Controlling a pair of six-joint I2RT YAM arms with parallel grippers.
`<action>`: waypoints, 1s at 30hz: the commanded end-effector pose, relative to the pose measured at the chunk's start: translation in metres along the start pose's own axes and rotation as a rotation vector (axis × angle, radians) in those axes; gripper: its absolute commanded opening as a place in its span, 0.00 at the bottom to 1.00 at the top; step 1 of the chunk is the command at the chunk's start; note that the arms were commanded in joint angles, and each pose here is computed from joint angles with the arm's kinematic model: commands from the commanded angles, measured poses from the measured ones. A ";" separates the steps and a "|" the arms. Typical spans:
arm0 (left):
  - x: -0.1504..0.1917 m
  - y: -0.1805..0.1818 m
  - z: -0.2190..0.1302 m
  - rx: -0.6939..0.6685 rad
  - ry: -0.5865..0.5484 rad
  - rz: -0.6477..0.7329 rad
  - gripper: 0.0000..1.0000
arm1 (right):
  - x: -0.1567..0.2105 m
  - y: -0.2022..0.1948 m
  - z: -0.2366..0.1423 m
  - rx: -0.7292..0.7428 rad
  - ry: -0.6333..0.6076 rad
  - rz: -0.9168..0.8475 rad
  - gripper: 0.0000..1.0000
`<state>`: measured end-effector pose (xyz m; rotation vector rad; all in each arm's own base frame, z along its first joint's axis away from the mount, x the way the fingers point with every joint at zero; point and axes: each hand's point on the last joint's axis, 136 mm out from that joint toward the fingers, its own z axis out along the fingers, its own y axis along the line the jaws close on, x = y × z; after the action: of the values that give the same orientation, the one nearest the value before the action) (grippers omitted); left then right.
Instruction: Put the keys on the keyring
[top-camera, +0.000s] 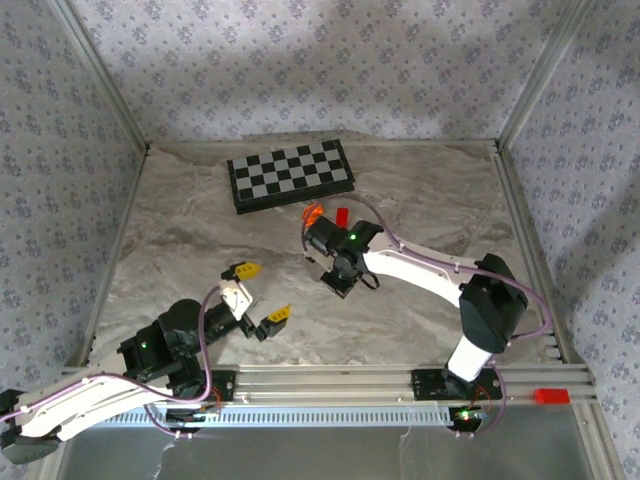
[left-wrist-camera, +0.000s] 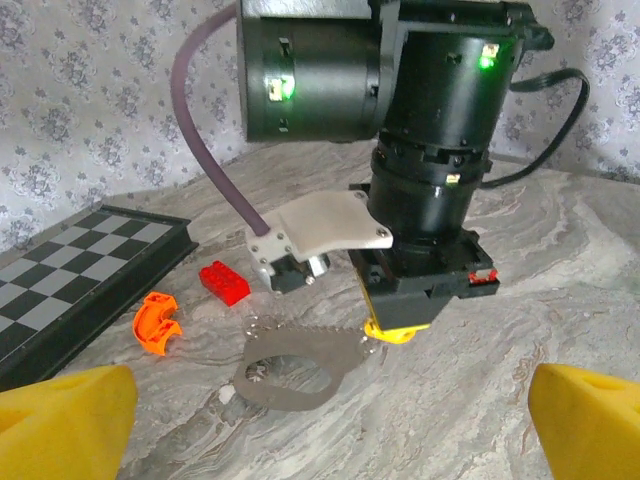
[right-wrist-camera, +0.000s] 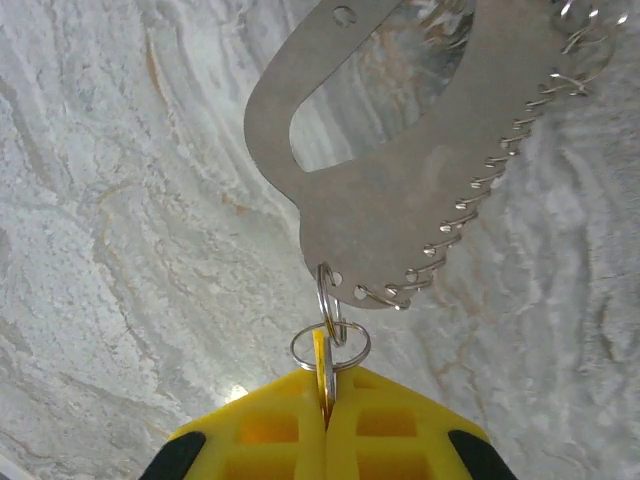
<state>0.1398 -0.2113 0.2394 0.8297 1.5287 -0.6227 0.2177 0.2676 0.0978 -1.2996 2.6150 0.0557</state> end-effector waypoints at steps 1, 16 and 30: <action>-0.005 -0.004 0.001 0.020 -0.040 -0.023 0.99 | -0.001 0.013 -0.002 -0.057 -0.039 0.034 0.00; 0.000 0.001 0.004 -0.010 -0.027 -0.038 0.99 | 0.033 0.029 0.030 -0.145 0.018 0.080 0.00; 0.003 0.001 0.005 -0.016 -0.015 -0.048 1.00 | 0.062 0.043 0.045 -0.196 0.070 0.117 0.00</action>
<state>0.1418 -0.2150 0.2270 0.8179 1.5526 -0.6343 0.1640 0.2523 0.0382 -1.2444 2.7778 0.2660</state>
